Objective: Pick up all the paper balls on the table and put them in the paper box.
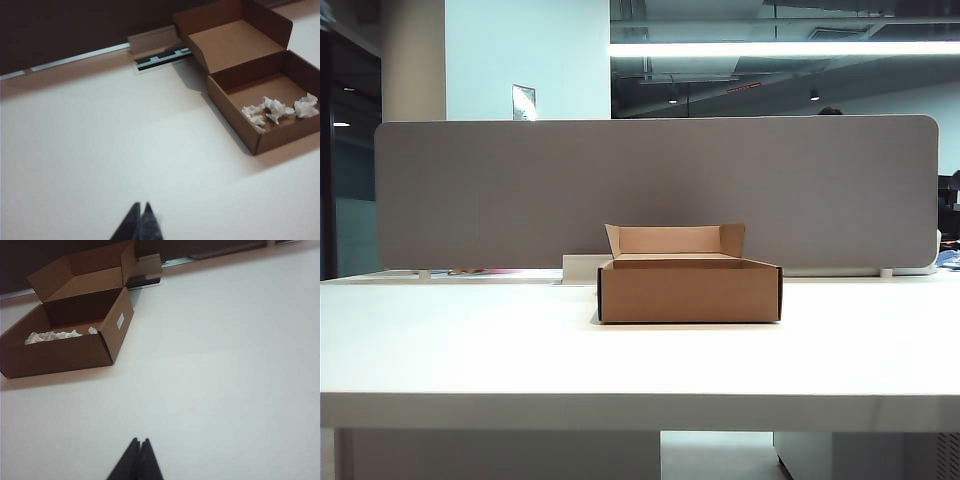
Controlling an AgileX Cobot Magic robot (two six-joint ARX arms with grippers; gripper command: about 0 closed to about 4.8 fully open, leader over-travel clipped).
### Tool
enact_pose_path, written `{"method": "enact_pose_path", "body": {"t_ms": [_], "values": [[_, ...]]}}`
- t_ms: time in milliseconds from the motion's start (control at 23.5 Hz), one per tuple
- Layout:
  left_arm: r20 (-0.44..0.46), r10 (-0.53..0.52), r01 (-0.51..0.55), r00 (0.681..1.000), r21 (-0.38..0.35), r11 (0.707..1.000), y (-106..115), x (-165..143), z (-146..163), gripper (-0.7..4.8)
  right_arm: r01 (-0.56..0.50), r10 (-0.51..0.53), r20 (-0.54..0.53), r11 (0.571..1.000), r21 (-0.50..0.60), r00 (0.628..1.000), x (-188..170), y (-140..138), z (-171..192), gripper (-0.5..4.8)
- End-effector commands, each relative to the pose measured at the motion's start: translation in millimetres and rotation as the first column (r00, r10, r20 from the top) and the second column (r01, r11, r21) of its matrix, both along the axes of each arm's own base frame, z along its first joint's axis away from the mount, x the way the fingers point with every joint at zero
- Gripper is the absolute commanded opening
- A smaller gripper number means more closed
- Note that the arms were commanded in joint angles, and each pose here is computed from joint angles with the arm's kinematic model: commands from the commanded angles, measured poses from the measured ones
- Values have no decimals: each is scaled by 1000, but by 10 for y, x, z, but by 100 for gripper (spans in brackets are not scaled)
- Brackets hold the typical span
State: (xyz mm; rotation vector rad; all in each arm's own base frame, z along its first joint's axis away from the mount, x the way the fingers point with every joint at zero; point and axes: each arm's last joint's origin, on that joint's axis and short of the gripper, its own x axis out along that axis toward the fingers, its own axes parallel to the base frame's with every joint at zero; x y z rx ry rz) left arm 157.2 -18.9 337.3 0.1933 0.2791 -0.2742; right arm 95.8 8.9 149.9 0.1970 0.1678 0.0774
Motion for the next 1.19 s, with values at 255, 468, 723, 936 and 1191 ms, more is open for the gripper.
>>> {"method": "enact_pose_path", "body": {"t_ms": [255,468,723,936,1191], "values": [[204,80,-73,976,-44,996,132,-709,-463,-6,-1,1,7,1000,-2,1000,3,1,-9,-1],[295,143,-56,945,-286,957,134,-749,-894,-6,-1,1,7,1000,-2,1000,3,1,-9,-1],[300,147,-58,943,-287,956,134,-662,-1371,-6,0,0,7,1000,-2,1000,3,1,-9,-1],[350,149,-47,925,-284,958,134,-620,-1550,-6,0,0,7,1000,-2,1000,3,1,-9,-1],[357,142,-66,923,-216,974,137,-607,-1608,-6,0,0,7,1000,-2,1000,3,1,-9,-1]]}}
